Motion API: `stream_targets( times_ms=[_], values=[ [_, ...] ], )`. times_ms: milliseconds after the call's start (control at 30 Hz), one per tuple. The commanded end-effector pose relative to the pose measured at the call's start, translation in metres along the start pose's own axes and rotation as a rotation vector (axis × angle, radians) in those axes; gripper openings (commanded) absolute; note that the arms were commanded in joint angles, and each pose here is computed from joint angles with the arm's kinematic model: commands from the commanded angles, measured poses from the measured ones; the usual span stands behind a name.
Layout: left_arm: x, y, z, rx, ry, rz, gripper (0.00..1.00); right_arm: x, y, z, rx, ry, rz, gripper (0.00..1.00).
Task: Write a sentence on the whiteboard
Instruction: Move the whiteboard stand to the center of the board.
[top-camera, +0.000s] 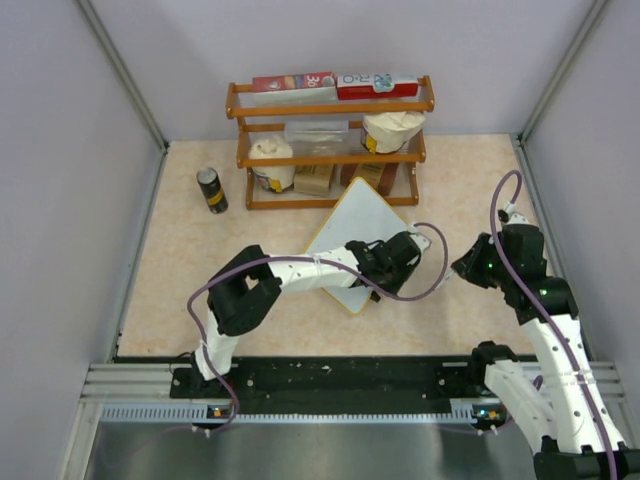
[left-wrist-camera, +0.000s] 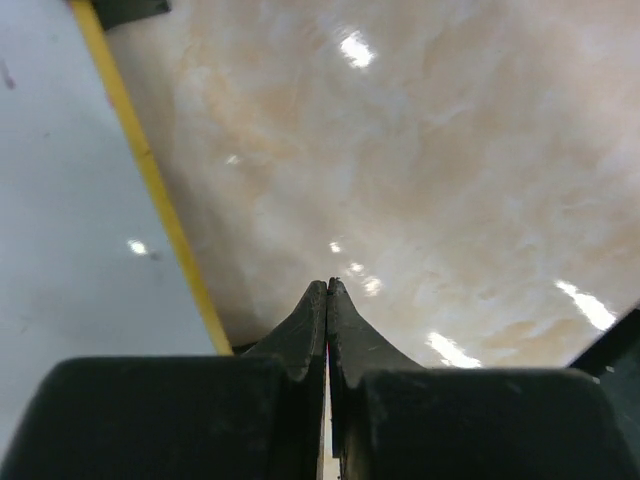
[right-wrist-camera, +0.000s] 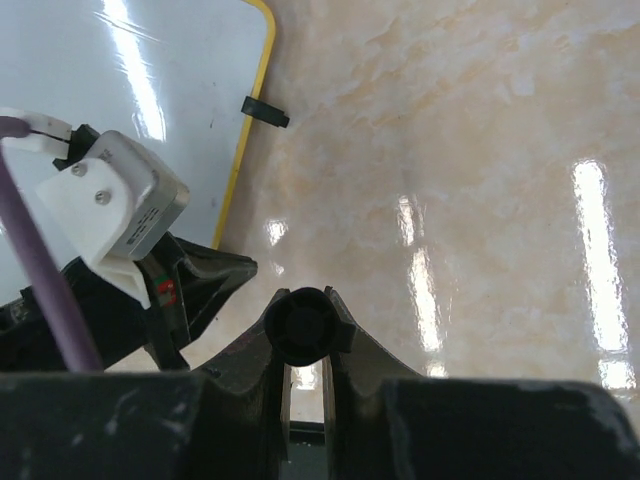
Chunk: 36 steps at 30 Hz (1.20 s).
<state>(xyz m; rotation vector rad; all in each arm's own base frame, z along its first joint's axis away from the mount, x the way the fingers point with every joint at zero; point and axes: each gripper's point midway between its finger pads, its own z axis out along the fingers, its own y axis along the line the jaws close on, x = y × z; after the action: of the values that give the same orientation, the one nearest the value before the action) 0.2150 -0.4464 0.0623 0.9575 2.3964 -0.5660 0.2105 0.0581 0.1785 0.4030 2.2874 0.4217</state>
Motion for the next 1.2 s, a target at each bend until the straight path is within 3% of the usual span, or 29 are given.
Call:
stream_targets(
  times_ms=[0,500,933,1167],
  values=[
    [0.007,0.033,0.001,-0.187,0.028,-0.018,0.0,-0.01,0.001,-0.007,-0.003,-0.041,-0.014,0.0],
    [0.069,0.056,-0.004,-0.276,0.161,-0.094,0.0,-0.007,0.005,-0.009,-0.034,-0.045,-0.009,0.0],
    [0.123,0.095,-0.062,-0.429,0.241,-0.076,0.0,-0.003,0.011,-0.011,-0.076,-0.051,0.002,0.0],
    [0.11,0.064,-0.069,-0.275,0.143,-0.073,0.0,-0.002,0.018,-0.012,-0.12,-0.044,-0.005,0.0]
  ],
)
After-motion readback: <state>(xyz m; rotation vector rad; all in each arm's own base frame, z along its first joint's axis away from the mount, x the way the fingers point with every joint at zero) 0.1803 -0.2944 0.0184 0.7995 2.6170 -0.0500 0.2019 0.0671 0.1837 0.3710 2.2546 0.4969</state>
